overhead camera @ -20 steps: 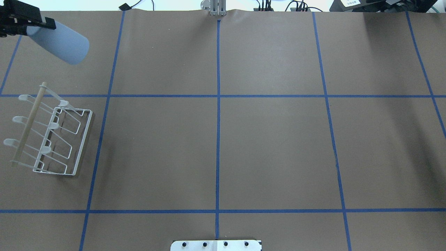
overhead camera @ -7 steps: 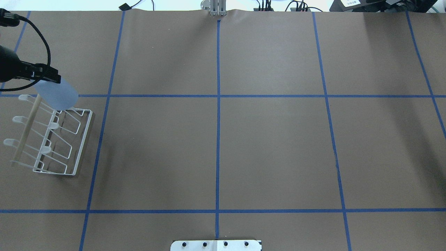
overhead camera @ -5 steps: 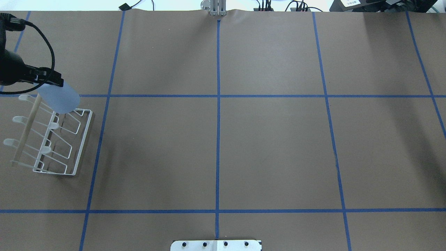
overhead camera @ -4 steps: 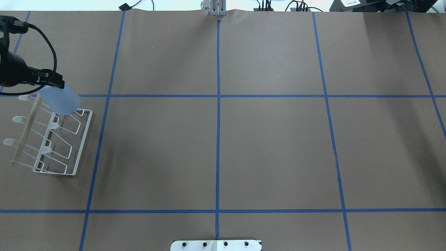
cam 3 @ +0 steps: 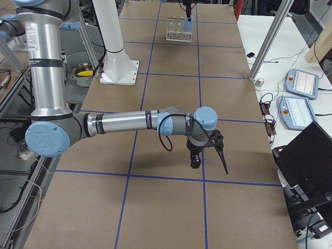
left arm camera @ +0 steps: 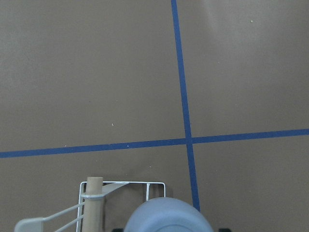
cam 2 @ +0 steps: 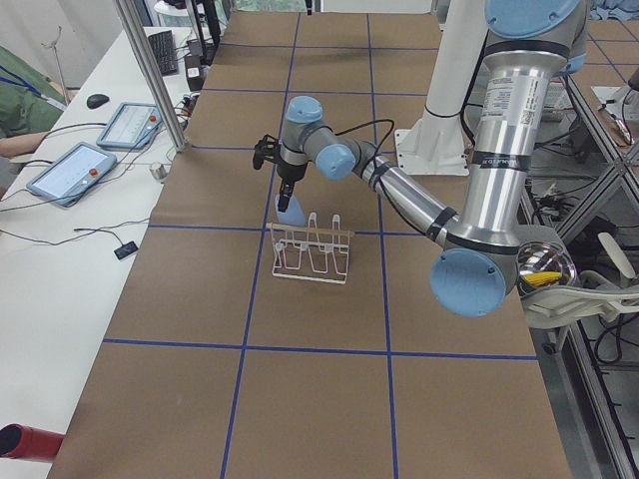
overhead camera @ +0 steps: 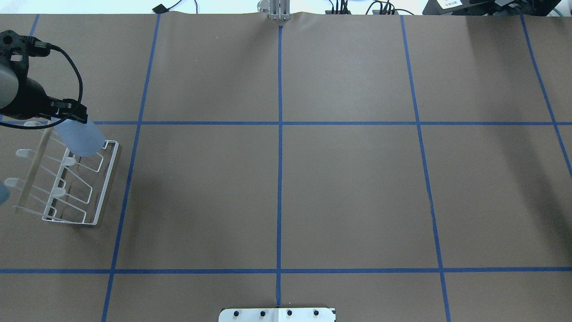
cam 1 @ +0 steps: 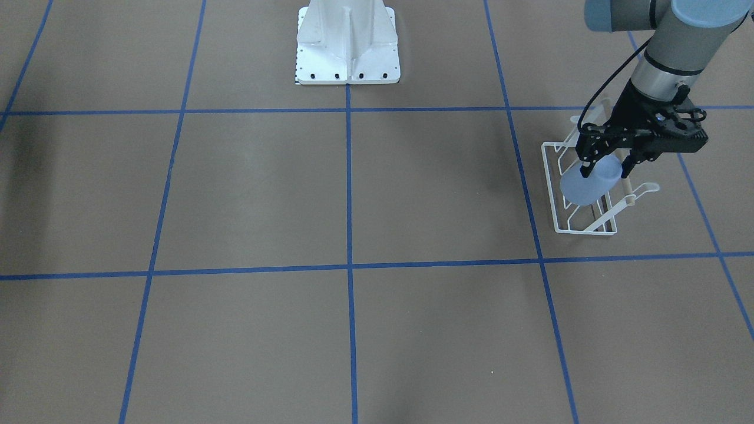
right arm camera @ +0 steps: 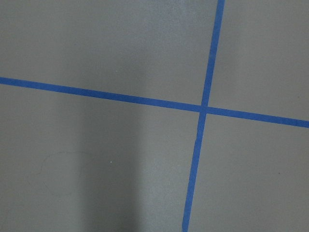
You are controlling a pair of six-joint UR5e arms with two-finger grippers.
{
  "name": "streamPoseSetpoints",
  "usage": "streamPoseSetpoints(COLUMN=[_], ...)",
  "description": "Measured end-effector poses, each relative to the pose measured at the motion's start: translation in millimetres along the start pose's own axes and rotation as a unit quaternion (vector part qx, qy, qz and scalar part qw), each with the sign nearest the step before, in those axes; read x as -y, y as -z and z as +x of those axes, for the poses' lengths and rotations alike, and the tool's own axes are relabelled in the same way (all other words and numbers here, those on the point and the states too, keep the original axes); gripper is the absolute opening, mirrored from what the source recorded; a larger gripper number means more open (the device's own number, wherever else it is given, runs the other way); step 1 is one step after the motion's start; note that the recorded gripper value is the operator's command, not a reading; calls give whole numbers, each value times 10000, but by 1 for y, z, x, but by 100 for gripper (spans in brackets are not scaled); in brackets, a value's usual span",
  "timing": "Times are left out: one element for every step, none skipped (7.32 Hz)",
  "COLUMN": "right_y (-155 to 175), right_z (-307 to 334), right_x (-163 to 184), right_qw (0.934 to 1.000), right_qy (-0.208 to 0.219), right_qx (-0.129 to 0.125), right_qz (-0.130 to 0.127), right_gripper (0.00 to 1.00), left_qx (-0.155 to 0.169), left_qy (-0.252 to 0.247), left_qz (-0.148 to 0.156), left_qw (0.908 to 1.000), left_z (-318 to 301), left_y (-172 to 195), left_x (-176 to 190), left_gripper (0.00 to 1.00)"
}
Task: Hang cup on cup holder
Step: 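Lower the cup onto a wooden peg of the rack with the left gripper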
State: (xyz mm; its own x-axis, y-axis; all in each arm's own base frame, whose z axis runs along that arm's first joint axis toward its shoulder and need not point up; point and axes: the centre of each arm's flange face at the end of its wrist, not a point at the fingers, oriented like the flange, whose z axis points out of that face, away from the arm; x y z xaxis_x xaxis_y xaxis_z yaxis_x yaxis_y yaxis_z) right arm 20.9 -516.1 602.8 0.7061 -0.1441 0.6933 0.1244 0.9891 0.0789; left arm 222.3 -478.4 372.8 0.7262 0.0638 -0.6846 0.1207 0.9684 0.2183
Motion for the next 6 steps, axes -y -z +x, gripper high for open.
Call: streamPoseSetpoints(right_y=[2,3,1,0,1,2], right_z=[-1,-2,-1,0,2,3], right_x=[-1,-4,-9,-12,-12,-11], right_qw=[10000,10000,10000,10000,9999,9997], right_qy=[15,3,-17,-27,-21,-13], right_qx=[-17,-30,-40,-56,-136,-259], right_qz=[17,22,5,-3,-1,0], right_gripper=[100,100,100,100,100,100], left_qx=[44,85,91,59,24,16], left_qy=[21,42,37,24,7,-68], left_qz=[-56,-95,-95,-54,1,17], left_qw=[10000,9999,9999,10000,10000,10000], left_z=[-4,-9,-11,-11,-13,-24], left_y=[-6,-10,-8,-1,8,16], left_x=[-2,-5,-9,-11,-10,-8], left_gripper=[99,99,99,99,99,99])
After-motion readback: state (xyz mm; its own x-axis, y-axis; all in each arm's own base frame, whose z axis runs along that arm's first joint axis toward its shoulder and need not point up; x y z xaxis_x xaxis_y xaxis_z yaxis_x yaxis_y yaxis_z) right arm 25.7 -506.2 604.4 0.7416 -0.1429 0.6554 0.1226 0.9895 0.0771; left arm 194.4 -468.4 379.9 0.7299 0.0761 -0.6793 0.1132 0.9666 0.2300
